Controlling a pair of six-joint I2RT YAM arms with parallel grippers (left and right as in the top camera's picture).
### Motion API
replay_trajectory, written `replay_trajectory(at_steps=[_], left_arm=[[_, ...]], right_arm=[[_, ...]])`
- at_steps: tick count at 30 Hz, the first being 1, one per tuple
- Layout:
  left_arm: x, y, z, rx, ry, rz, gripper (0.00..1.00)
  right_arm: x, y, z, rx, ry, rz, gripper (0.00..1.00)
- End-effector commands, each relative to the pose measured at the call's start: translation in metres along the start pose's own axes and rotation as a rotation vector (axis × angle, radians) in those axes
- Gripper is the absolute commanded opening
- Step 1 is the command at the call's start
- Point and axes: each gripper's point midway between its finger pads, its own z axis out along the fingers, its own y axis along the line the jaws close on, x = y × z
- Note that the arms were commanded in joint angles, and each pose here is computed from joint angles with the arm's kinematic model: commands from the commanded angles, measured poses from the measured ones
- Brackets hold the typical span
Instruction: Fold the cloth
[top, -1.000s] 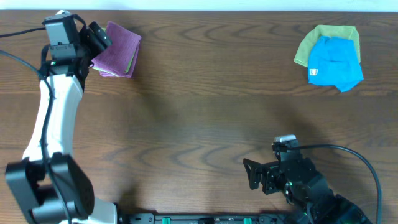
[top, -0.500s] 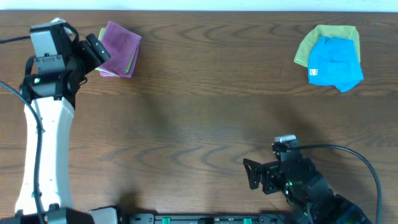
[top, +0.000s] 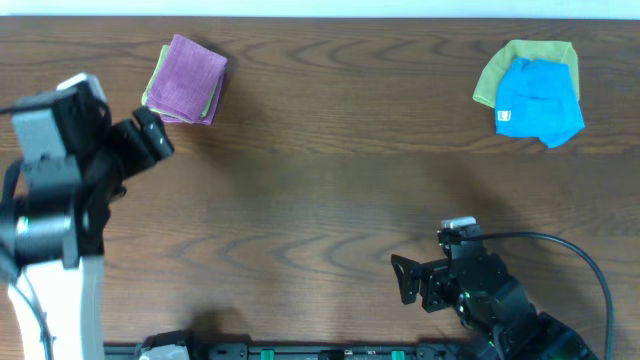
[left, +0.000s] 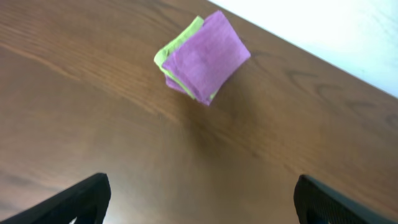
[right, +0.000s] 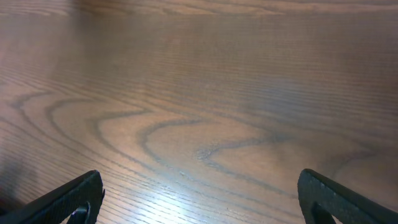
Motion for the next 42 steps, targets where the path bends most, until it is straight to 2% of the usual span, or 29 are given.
replay_trajectory(at_steps=[1,11,17,29,34,42], left_arm=[[0.009,0.002,-0.021,0.003,-0.014,0.052,0.95],[0.059,0.014,-0.069,0.019,-0.068,0.075,0.95],[0.076,0.019,-0.073,0.029,-0.104,0.079,0.95],[0.114,0.032,-0.039,0.063,-0.215,0.135,0.95],[0.135,0.032,-0.025,0.097,-0.259,0.226,0.95],[0.17,0.034,-0.003,0.127,-0.242,0.351,0.95]], right_arm=[[0.001,-0.004,0.001,0.016,-0.005,0.012,0.99],[0.001,-0.004,0.001,0.016,-0.005,0.012,0.99],[0.001,-0.004,0.001,0.016,-0.005,0.012,0.99],[0.001,-0.004,0.001,0.016,-0.005,0.012,0.99],[0.001,-0.004,0.001,0.016,-0.005,0.012,0.99],[0.001,-0.004,0.001,0.016,-0.005,0.012,0.99]])
